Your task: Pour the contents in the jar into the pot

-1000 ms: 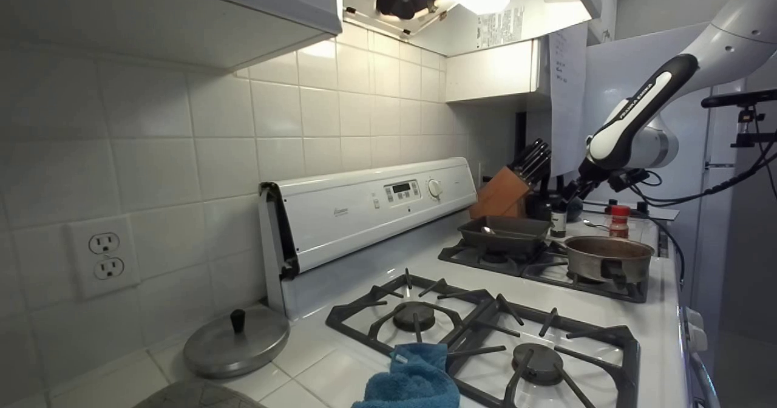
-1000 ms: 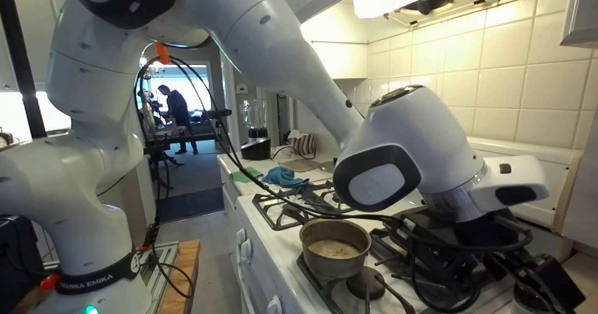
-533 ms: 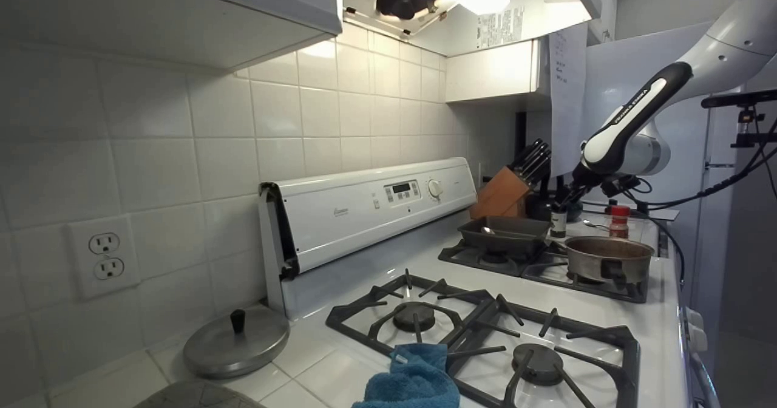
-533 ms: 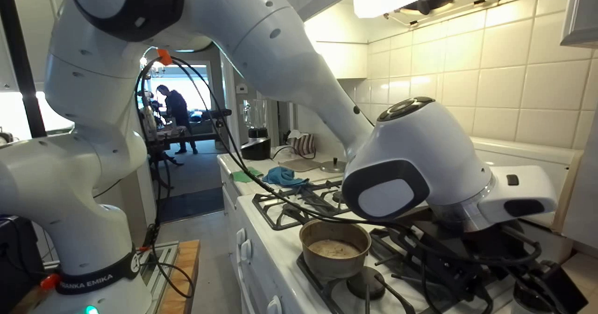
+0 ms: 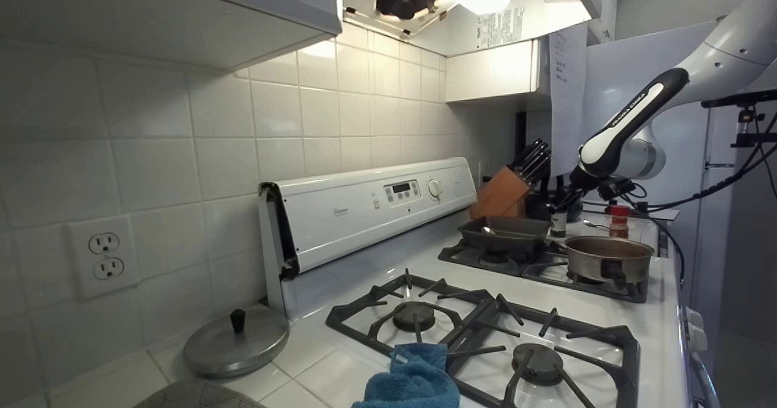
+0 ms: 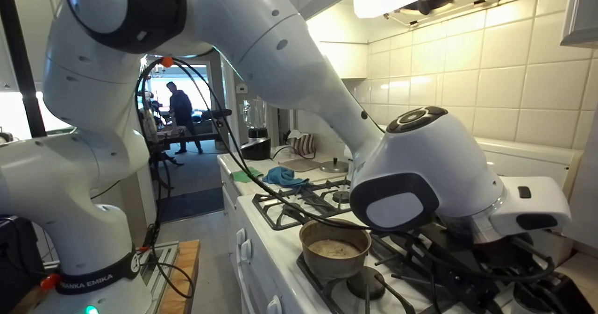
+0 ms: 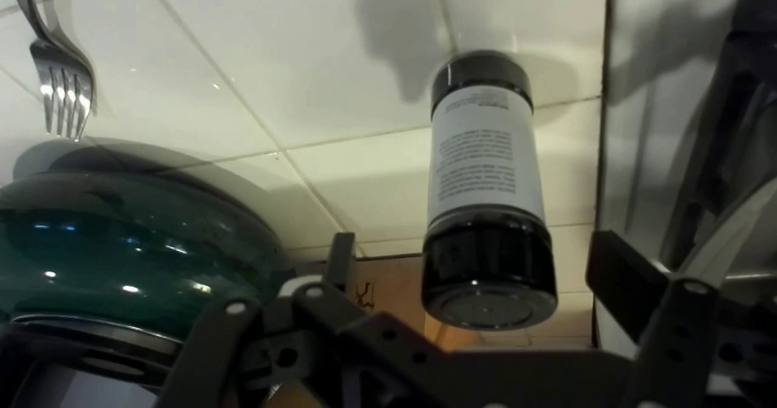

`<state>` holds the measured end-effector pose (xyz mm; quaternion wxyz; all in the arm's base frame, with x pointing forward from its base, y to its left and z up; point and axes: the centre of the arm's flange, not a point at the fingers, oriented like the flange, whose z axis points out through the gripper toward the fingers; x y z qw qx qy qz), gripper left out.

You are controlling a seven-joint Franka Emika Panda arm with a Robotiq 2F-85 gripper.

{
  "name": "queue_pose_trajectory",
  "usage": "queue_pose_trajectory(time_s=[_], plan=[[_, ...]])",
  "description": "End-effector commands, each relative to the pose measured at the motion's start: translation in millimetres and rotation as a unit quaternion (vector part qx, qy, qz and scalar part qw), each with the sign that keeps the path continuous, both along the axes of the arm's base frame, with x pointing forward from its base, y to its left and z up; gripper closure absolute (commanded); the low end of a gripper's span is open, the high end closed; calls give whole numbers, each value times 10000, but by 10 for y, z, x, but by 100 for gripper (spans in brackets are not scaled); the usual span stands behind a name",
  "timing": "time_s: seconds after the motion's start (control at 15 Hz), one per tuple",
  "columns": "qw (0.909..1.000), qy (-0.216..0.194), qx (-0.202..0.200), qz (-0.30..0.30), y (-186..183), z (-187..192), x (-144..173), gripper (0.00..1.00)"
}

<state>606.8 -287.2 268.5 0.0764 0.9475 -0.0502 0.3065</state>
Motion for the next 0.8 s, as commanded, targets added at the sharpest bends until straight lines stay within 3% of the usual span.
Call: queue_pose_trajectory(time_s=[0.0, 0.33, 0.4, 0.73], plan=[[9998, 9, 83, 183, -73, -43, 84, 33], [9990, 121, 217, 368, -42, -62, 108, 71], [9989, 139, 245, 383, -42, -57, 116, 75], [9974, 334, 355, 524, -60, 120, 121, 75]])
